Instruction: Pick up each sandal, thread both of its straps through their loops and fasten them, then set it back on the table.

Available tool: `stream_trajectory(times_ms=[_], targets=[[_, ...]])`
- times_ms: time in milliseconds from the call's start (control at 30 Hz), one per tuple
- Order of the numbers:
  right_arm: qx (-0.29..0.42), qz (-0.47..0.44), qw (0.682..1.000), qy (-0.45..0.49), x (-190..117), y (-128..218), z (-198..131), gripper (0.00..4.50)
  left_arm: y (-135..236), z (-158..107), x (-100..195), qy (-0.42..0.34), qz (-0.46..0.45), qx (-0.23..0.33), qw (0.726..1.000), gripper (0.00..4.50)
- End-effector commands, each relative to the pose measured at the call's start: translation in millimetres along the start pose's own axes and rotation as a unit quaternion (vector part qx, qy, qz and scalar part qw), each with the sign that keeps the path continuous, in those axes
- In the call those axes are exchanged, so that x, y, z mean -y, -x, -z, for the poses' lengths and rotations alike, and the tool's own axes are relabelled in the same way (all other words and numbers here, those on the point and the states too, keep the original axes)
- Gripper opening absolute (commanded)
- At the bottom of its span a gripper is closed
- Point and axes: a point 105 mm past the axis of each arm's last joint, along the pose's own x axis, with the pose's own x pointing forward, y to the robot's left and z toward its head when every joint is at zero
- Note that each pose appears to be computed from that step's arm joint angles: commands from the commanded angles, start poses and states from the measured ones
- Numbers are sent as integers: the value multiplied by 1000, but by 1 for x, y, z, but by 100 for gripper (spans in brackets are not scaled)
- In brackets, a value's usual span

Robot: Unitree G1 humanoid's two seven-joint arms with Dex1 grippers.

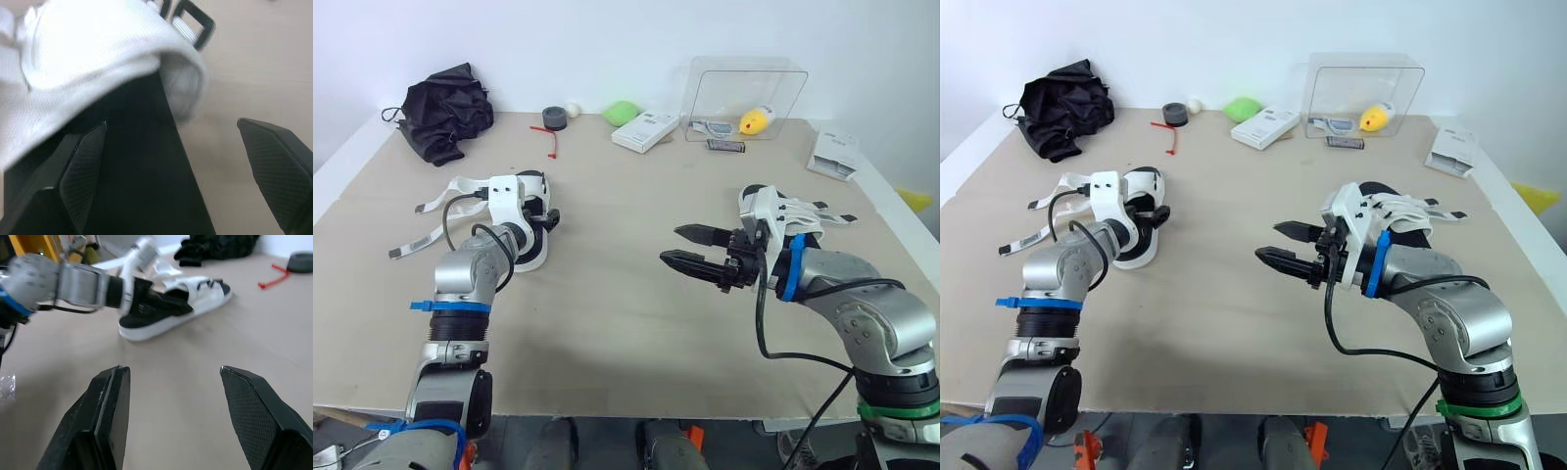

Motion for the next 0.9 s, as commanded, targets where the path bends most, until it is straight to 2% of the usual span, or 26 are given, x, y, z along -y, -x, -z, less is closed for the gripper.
stream_trajectory(times_ms=[33, 133, 333, 433, 567, 600, 633, 667, 900], targets=[[29, 36, 997, 63, 1, -6, -15, 321, -12, -6, 4, -18, 3, 7, 1000, 442], [60, 44, 996, 48, 0, -11, -21, 321, -22, -6, 6, -34, 2, 6, 999, 442], [56, 41, 996, 51, -4, -14, -18, 321, -35, -4, 4, -44, -6, 7, 999, 442], [58, 43, 996, 51, -3, -14, -19, 321, -40, -6, 4, -43, -12, 14, 999, 354], [57, 45, 996, 50, -2, -14, -18, 321, -44, -11, -1, -41, -29, 26, 998, 156], [56, 46, 996, 50, -2, -14, -17, 321, -45, -13, -2, -41, -33, 29, 998, 94], [55, 46, 996, 50, -2, -14, -17, 321, -45, -13, -2, -40, -34, 31, 998, 60], [55, 45, 996, 51, -2, -14, -17, 321, -46, -14, -2, -39, -35, 31, 998, 4], [50, 48, 996, 51, -1, -12, -16, 321, -45, -17, -2, -57, -27, 39, 997, 4]])
